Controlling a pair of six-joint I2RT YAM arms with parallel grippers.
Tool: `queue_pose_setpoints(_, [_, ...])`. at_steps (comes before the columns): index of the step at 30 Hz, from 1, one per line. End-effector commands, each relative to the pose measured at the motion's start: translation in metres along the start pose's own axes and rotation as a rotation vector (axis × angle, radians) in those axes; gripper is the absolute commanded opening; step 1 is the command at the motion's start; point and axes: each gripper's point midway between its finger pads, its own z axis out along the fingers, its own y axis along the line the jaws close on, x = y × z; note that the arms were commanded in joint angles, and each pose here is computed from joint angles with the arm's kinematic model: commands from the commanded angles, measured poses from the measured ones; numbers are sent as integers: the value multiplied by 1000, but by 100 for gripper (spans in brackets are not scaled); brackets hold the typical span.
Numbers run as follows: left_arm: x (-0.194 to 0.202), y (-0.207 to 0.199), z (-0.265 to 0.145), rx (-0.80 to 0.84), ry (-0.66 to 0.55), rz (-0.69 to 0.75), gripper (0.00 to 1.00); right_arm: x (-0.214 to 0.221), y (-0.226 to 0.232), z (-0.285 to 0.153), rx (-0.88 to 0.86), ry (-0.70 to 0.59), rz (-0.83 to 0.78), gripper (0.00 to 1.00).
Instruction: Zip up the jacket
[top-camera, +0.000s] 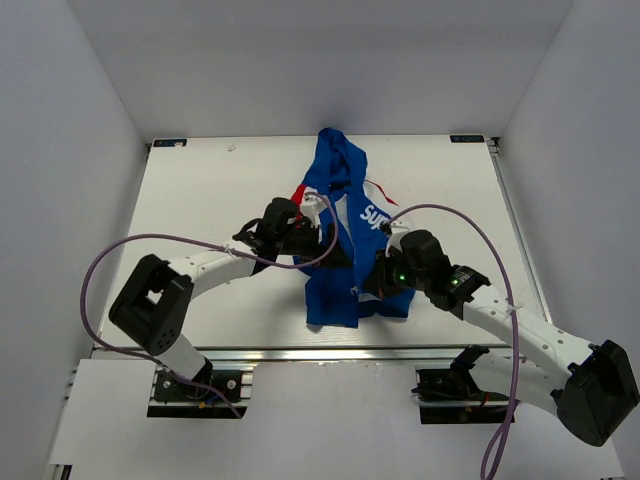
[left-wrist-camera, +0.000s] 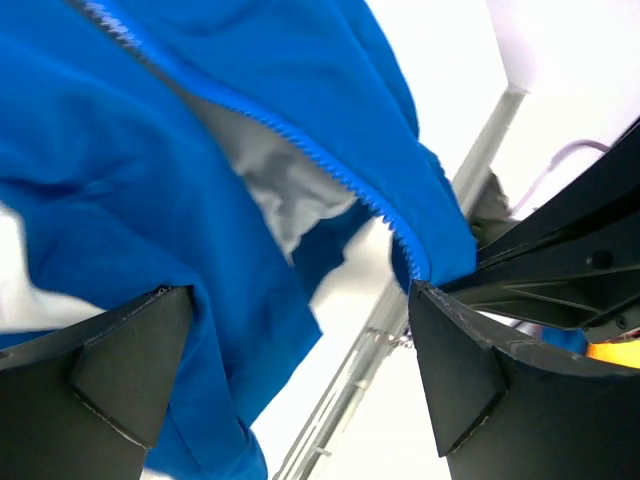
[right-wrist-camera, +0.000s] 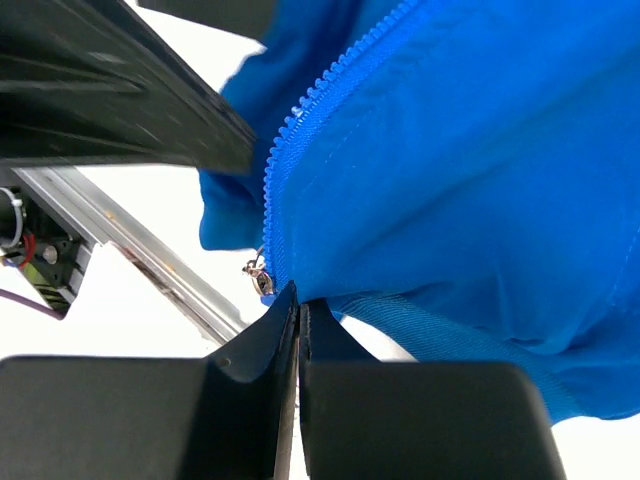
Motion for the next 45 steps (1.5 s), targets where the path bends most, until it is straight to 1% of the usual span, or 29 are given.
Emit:
queue_pose_setpoints(1, [4, -33, 6, 204, 38, 16, 98, -11, 10, -1, -59, -47, -32, 0])
queue_pose_setpoints(2, [0, -39, 8, 237, 18, 34, 98, -9, 9, 1, -56, -37, -28, 0])
queue_pose_setpoints(4, [4, -42, 14, 243, 33, 36, 96, -8, 10, 2, -61, -33, -30, 0])
queue_pose_setpoints(8, [5, -43, 20, 240, 43, 38, 83, -9, 9, 2, -61, -40, -34, 0])
queue_pose_setpoints(10, [3, -37, 21, 196, 42, 35, 83, -7, 6, 1, -42, -31, -30, 0])
queue_pose_setpoints(11, [9, -31, 18, 158, 66, 20, 84, -7, 2, 1, -18, -37, -28, 0])
queue_pose_setpoints(12, [10, -28, 16, 127, 64, 20, 90, -7, -2, 0, 0, -39, -22, 0])
queue_pose_setpoints(13, [3, -24, 8, 71, 29, 47, 96, -8, -5, -1, 17, -39, -16, 0])
queue_pose_setpoints(14, [10, -16, 2, 10, 51, 30, 98, -3, -12, -1, 51, -24, -6, 0])
queue_pose_setpoints(16, [6, -11, -11, -65, 34, 40, 98, 0, -22, -4, 94, -14, 12, 0])
queue_pose_setpoints(17, [6, -10, -23, -131, 24, 38, 98, 5, -30, -5, 130, 1, 27, 0])
queue_pose_setpoints(18, [5, -12, -28, -166, 16, 36, 98, 9, -35, -6, 151, 9, 37, 0])
queue_pose_setpoints(19, [9, -15, -33, -199, 34, 34, 98, 9, -42, -9, 175, 5, 56, 0])
queue_pose_setpoints(20, [12, -20, -36, -262, 22, 54, 98, 15, -52, -12, 213, 18, 71, 0])
queue_pose_setpoints(21, [16, -25, -37, -297, 33, 46, 98, 17, -56, -14, 233, 15, 90, 0])
queue_pose_setpoints(22, [30, -24, -42, -349, 87, 34, 98, 15, -62, -17, 249, 5, 108, 0])
queue_pose_setpoints(23, [31, -37, -41, -374, 85, 55, 98, 19, -67, -18, 261, 9, 122, 0])
queue_pose_setpoints(24, [43, -38, -39, -403, 124, 27, 98, 17, -69, -21, 265, -3, 131, 0])
queue_pose_setpoints(25, [52, -47, -34, -390, 140, 33, 98, 18, -70, -22, 265, -7, 133, 0])
queue_pose_setpoints(27, [72, -49, -23, -378, 197, 9, 98, 18, -74, -26, 275, -19, 143, 0])
queue_pose_setpoints(30, [93, -32, -13, -476, 252, -15, 92, 18, -78, -32, 293, -38, 145, 0])
queue_pose_setpoints(32, [102, -30, -8, -496, 277, -22, 85, 17, -79, -34, 296, -47, 141, 0])
queue_pose_setpoints(33, [100, -25, -4, -532, 255, -28, 84, 16, -79, -35, 293, -55, 137, 0])
queue_pose_setpoints(34, [107, -22, 2, -554, 271, -33, 81, 17, -78, -35, 286, -53, 139, 0])
queue_pose_setpoints(36, [106, -21, 10, -566, 268, -34, 80, 18, -76, -35, 271, -57, 138, 0])
queue_pose_setpoints(41, [118, -3, 31, -650, 292, -47, 77, 21, -75, -37, 262, -58, 136, 0])
queue_pose_setpoints(45, [123, 3, 43, -662, 307, -65, 77, 21, -75, -39, 260, -72, 134, 0])
